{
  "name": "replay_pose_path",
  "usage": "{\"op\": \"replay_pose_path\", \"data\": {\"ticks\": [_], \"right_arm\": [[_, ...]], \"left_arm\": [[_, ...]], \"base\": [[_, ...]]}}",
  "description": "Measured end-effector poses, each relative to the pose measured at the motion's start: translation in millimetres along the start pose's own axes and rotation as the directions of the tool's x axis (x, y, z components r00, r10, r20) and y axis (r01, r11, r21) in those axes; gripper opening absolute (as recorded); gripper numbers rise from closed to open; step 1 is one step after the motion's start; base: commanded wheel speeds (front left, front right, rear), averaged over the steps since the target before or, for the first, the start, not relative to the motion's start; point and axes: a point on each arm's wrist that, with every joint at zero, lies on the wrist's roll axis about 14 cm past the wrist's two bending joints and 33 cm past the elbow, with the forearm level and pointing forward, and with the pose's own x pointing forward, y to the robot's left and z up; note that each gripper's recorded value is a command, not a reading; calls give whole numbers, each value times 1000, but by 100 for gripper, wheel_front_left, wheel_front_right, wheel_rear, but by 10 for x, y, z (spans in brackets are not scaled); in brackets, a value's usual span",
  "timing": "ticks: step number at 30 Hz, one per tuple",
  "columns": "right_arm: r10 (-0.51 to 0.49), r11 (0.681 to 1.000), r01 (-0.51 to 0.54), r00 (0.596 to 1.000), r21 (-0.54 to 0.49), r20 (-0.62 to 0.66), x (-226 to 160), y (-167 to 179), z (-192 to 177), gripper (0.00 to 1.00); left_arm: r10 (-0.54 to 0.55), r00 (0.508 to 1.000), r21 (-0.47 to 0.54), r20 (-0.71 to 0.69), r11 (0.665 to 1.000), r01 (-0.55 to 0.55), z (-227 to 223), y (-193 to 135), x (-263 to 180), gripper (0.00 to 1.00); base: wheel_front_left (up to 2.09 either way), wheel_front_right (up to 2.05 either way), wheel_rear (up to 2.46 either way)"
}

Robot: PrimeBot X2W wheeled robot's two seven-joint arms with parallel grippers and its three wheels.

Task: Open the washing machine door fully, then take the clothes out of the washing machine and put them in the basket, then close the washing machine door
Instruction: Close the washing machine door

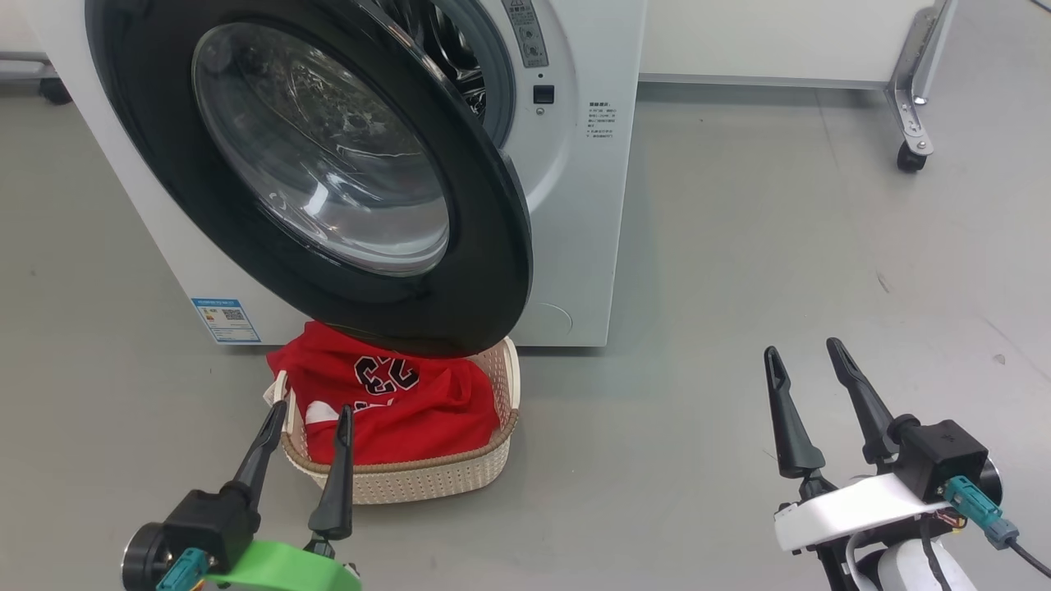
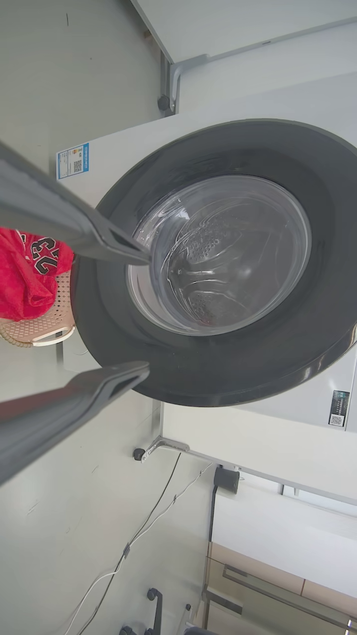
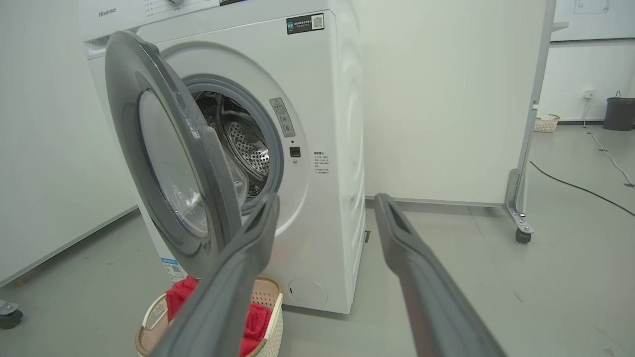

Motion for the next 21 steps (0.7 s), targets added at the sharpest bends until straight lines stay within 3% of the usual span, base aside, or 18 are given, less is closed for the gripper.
{"op": "replay_pose_path", "data": {"ticks": [17, 18, 19, 20, 21], "right_arm": [[3, 1000, -3, 1000, -6, -2, 8, 6, -5, 100], [4, 1000, -4, 1000, -6, -2, 8, 6, -7, 85], [4, 1000, -4, 1000, -6, -3, 8, 6, -8, 32], [8, 1000, -8, 1000, -8, -4, 8, 12, -12, 0], [14, 1000, -14, 1000, -12, -6, 12, 20, -17, 0]], "left_arm": [[13, 1000, 2, 6, 1000, -13, -11, 0, -28, 100], [11, 1000, -1, 6, 1000, -11, -12, -6, -29, 100], [7, 1000, -4, 5, 1000, -7, -16, -17, -30, 100], [8, 1000, -7, 5, 1000, -8, -19, -17, -29, 100], [11, 1000, -9, 4, 1000, -11, -22, -15, -28, 100]], "base": [[0, 0, 0], [0, 0, 0], [0, 0, 0], [0, 0, 0], [0, 0, 0]]}}
